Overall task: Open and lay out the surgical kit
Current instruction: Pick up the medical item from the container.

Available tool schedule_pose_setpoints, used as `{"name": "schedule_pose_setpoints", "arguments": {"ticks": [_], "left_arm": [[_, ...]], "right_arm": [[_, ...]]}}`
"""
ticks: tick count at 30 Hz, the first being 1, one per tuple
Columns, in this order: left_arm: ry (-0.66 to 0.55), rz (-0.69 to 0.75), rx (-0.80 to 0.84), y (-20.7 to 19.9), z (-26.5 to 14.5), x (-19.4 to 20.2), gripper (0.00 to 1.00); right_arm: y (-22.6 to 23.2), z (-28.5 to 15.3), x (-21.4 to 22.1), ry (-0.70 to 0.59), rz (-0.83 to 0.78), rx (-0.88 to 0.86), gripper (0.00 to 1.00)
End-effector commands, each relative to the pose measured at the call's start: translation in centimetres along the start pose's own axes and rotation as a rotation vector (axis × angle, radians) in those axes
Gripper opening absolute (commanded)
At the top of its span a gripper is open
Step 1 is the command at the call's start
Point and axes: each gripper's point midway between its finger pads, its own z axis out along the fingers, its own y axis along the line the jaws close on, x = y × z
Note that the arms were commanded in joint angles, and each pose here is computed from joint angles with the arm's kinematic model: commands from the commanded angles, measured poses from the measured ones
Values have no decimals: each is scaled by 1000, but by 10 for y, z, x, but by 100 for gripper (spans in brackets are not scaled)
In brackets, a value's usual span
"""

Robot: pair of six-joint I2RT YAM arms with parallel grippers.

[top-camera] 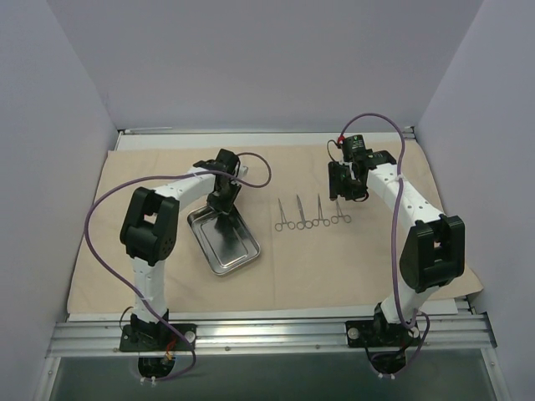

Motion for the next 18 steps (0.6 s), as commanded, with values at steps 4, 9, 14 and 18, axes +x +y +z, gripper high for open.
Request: {"name": "schedule_pose_setpoints", "arguments": {"ticks": [4,9,14,18], "left_arm": [[91,-40,165,-26,16,23,38],[132,-39,218,-36,17,35,32],[168,-46,248,-41,19,45,21],[187,-53,244,-41,23,50,11]], "right_arm": [[-1,-12,1,-7,-1,4,45],[0,-12,0,-10,-1,-2,45],[0,-13,-1,-16,1,-2,44],[0,-16,-1,-25,0,-3,44]]}}
